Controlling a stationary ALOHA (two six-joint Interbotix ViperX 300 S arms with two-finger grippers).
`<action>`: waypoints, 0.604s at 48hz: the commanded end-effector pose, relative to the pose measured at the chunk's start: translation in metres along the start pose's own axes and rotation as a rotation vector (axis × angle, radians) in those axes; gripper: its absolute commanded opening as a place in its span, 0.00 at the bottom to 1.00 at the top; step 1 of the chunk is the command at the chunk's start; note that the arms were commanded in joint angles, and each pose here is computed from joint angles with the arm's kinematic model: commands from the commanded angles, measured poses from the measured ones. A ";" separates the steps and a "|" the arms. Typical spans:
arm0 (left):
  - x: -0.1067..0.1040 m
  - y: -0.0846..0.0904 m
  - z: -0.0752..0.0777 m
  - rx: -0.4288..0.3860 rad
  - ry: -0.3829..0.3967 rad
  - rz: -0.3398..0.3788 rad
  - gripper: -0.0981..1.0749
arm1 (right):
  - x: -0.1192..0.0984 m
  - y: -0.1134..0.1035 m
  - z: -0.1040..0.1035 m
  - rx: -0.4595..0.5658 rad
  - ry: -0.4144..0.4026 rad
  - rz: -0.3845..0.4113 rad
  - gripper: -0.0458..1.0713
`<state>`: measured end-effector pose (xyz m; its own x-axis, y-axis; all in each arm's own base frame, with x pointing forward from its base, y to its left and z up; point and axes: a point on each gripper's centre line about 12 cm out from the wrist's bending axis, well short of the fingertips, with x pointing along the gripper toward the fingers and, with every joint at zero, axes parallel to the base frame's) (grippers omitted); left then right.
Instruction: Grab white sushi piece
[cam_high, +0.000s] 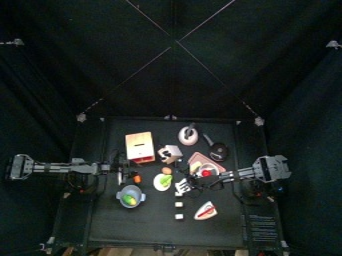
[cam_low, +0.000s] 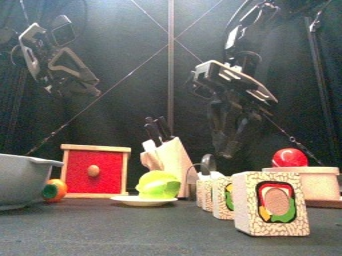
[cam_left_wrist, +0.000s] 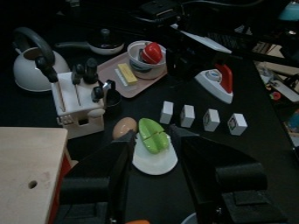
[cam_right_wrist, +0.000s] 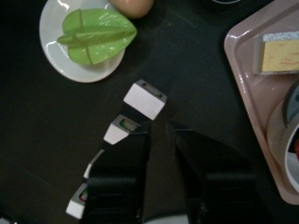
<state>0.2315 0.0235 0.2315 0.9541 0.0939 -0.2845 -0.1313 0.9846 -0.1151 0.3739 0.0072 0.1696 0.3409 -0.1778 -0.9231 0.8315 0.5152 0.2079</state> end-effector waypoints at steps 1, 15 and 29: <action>0.001 0.000 0.005 -0.005 -0.016 0.000 0.74 | -0.007 0.009 0.006 0.001 -0.047 0.023 0.72; 0.000 0.000 0.005 -0.011 -0.013 0.001 0.74 | 0.009 0.016 0.008 -0.001 -0.064 -0.005 0.94; 0.000 0.000 0.003 -0.011 -0.008 0.002 0.74 | 0.026 0.025 0.008 -0.001 -0.050 -0.026 0.94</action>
<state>0.2305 0.0236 0.2291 0.9508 0.0954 -0.2947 -0.1371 0.9827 -0.1243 0.3993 0.0076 0.1419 0.3058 -0.2378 -0.9219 0.8463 0.5115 0.1488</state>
